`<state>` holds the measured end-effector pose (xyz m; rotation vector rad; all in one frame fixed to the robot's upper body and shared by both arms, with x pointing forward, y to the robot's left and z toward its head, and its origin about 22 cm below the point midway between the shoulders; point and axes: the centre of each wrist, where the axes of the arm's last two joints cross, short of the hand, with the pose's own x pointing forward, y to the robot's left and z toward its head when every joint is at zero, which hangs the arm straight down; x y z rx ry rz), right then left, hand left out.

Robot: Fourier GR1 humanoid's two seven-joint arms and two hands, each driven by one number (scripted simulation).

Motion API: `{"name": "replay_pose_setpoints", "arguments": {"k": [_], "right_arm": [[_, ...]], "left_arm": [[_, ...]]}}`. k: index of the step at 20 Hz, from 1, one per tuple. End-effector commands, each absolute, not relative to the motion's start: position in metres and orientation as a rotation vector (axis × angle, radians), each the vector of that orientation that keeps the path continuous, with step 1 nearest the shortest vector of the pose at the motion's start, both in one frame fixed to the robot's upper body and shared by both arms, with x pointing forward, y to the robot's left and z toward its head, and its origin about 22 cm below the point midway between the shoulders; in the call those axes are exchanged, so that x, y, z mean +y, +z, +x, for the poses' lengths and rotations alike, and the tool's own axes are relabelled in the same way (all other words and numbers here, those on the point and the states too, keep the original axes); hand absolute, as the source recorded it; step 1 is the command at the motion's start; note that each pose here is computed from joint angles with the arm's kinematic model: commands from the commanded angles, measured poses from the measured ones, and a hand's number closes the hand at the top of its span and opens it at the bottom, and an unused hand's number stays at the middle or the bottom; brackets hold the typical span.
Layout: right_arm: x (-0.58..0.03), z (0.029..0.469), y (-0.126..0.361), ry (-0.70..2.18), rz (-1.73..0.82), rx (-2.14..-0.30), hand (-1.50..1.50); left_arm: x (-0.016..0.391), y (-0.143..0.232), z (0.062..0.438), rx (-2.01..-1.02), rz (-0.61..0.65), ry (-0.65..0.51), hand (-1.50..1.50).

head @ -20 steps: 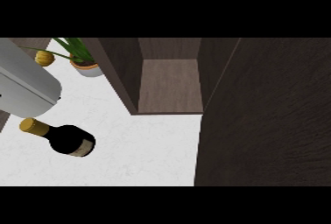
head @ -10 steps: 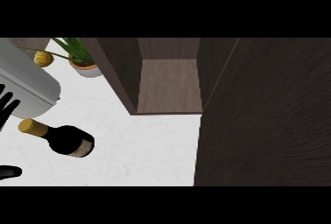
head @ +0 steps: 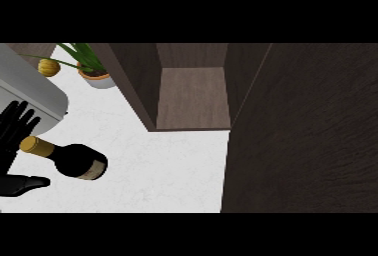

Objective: Pick up the wine, place it into the cabinet and close the cabinet

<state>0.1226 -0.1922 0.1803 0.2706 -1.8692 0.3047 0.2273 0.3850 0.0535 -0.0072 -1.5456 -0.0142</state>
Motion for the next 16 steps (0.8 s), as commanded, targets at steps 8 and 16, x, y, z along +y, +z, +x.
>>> {"name": "replay_pose_setpoints", "arguments": {"k": [8,16], "right_arm": [[-0.202,0.078,0.207,0.274,0.339,-1.943,-1.50],[-0.202,0.068,0.217,0.306,0.362,-1.935,-1.50]], "left_arm": [[0.412,-0.007,0.246,-1.467,-0.003,-0.002,-1.50],[0.394,-0.039,0.250,-1.461,-0.069,-0.034,-1.50]]}}
